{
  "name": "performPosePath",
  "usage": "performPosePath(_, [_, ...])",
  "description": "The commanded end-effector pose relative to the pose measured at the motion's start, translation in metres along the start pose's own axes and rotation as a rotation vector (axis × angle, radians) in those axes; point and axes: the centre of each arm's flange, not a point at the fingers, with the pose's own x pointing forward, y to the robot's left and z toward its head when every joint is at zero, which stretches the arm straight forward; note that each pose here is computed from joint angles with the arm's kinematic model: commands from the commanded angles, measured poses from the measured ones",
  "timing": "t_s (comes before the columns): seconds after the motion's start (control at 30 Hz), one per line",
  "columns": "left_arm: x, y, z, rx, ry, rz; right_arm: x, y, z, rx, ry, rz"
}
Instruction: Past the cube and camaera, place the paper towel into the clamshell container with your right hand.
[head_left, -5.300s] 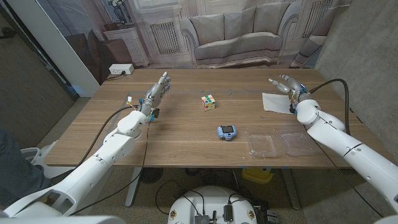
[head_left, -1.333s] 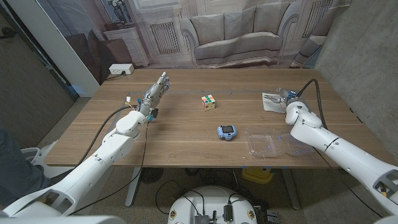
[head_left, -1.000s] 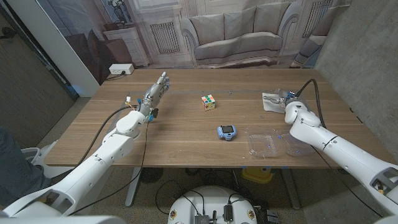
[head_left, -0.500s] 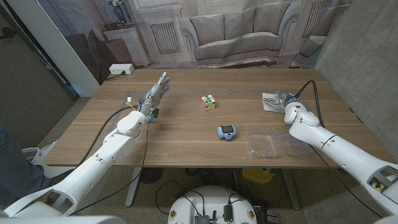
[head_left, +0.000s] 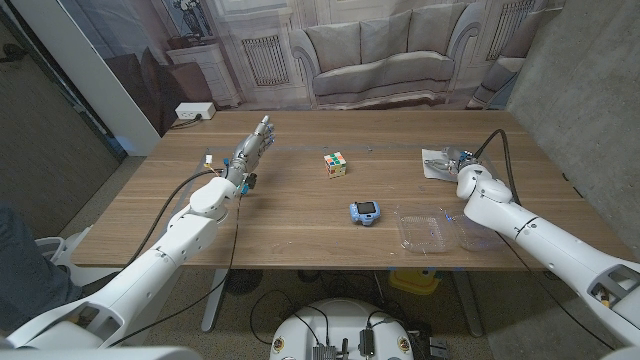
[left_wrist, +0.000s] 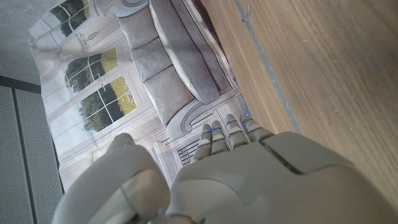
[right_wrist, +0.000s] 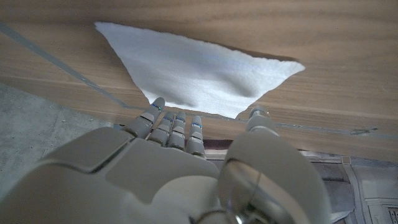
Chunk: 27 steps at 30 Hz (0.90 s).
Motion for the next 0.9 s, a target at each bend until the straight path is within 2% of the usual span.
performPosePath(0.03, [0.002, -0.001, -0.001, 0.002, 0.008, -0.002, 0.002, 0.004, -0.001, -0.024, 0.022, -0.001])
performPosePath(0.67, [0.002, -0.002, 0.000, 0.003, 0.009, -0.003, 0.002, 0.014, -0.002, -0.019, 0.029, 0.017])
performPosePath(0.9, [0.003, -0.003, 0.000, 0.002, 0.007, -0.007, 0.001, 0.014, -0.003, -0.014, 0.030, 0.003])
